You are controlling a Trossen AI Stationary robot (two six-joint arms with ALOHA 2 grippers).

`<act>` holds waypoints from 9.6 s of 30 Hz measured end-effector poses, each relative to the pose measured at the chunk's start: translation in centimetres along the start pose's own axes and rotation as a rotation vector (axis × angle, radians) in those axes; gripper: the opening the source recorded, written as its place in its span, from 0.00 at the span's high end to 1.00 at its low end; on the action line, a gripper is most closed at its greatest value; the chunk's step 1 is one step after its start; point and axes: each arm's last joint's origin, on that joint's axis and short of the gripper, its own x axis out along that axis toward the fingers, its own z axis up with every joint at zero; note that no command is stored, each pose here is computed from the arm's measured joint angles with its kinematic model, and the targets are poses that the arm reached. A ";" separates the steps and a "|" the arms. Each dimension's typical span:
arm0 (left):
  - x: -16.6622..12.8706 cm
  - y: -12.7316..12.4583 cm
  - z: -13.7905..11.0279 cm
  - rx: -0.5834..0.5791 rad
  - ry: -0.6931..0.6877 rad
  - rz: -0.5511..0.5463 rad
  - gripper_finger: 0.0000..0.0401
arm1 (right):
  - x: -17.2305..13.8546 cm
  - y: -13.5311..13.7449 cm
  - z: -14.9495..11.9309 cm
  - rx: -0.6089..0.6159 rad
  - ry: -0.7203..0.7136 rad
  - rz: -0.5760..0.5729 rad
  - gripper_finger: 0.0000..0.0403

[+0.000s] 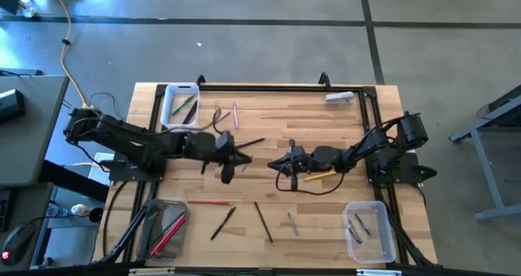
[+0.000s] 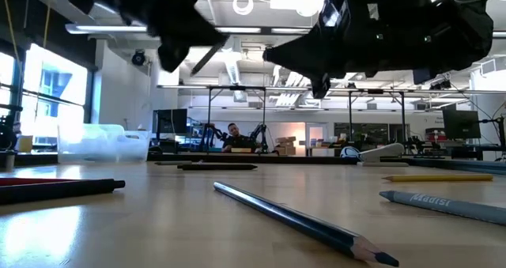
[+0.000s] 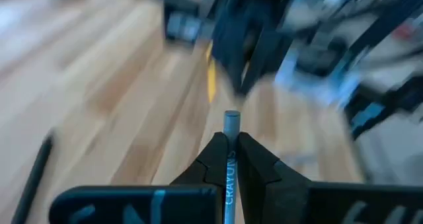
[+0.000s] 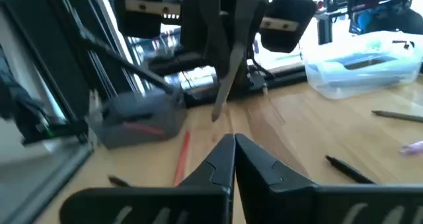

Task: Sort crayons/erasers/pens/pencils in bins
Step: Put the middle gray crayon into the bottom transparent bin, then put the red pencil into the black bin

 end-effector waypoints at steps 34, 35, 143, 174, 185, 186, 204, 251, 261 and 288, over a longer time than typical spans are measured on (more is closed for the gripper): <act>-0.5 -0.5 3.9 0.020 -0.346 -0.202 1.00 | 5.5 1.5 6.2 0.020 -0.098 0.003 0.88; -0.5 -0.4 3.9 0.018 -0.348 -0.198 0.99 | 5.5 1.5 6.2 0.019 -0.099 0.001 0.92; -4.1 3.1 -2.4 0.286 -0.513 -0.030 1.00 | -15.2 20.6 -0.5 0.460 1.696 -0.874 0.74; -3.9 3.3 -2.8 0.325 -0.467 -0.015 1.00 | -3.4 10.5 5.4 -0.059 1.039 -0.210 1.00; -3.3 2.3 -3.5 0.396 -0.266 -0.253 1.00 | -1.5 3.1 1.1 -0.116 0.649 -0.115 1.00; -3.2 2.0 -3.2 0.397 -0.224 -0.251 1.00 | -1.5 2.4 1.1 -0.133 0.623 -0.121 1.00; -1.4 -5.9 -4.9 0.360 0.551 -0.063 1.00 | -1.4 -1.4 1.8 -0.189 0.408 -0.133 1.00; 7.5 -5.5 -10.8 0.374 0.951 0.155 0.99 | -1.5 0.3 1.3 -0.310 0.429 -0.056 1.00; 7.4 -4.4 -7.0 0.280 0.815 0.210 0.99 | -1.6 0.3 1.2 -0.318 0.436 -0.055 1.00; -5.8 -9.6 -2.0 -0.277 0.684 0.200 1.00 | -1.6 0.3 1.1 -0.336 0.451 -0.049 1.00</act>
